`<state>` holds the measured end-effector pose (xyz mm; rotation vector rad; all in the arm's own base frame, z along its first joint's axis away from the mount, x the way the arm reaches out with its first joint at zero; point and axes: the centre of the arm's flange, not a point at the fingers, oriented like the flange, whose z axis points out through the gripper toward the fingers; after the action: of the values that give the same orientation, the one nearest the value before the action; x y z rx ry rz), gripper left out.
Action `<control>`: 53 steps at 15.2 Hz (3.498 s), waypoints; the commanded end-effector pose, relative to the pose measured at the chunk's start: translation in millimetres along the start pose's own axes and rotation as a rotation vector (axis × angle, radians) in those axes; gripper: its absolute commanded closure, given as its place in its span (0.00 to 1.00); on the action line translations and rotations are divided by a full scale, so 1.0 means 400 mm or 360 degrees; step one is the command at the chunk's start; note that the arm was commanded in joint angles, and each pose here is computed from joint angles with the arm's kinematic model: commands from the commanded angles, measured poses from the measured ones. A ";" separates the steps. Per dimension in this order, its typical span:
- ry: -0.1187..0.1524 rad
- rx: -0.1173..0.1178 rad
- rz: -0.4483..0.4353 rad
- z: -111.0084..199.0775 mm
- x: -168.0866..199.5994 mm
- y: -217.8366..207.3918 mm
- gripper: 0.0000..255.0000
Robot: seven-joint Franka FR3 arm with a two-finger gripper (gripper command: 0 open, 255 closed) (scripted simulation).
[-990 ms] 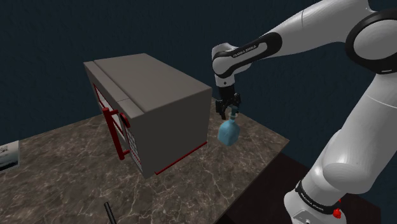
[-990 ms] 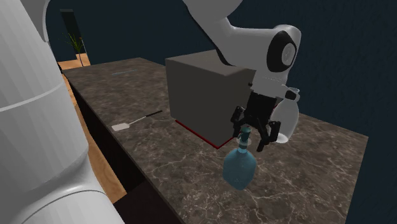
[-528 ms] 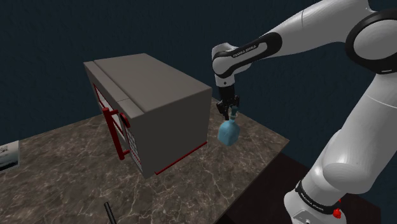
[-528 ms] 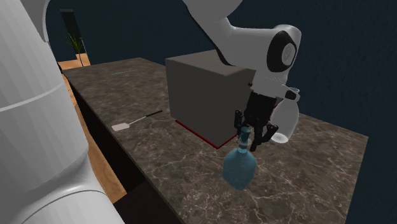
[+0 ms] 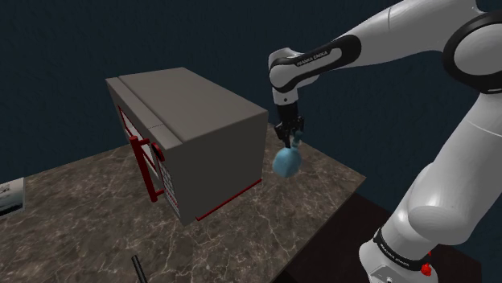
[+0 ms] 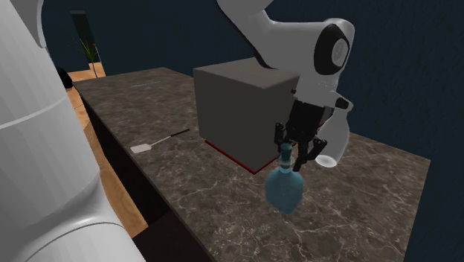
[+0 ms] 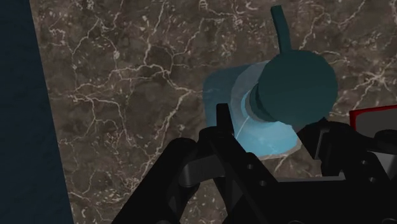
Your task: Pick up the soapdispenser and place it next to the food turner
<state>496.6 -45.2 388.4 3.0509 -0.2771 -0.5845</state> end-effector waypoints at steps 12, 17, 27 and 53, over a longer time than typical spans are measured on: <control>0.0000 0.0000 0.0000 -0.163 -0.062 0.010 1.00; 0.0000 0.0000 0.0000 -0.224 -0.086 0.014 1.00; 0.0000 0.0000 0.0000 -0.347 -0.134 0.021 1.00; 0.0000 0.0000 0.0000 -0.643 -0.265 0.009 1.00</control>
<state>496.6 -40.1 664.2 3.0512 -0.2767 -0.5849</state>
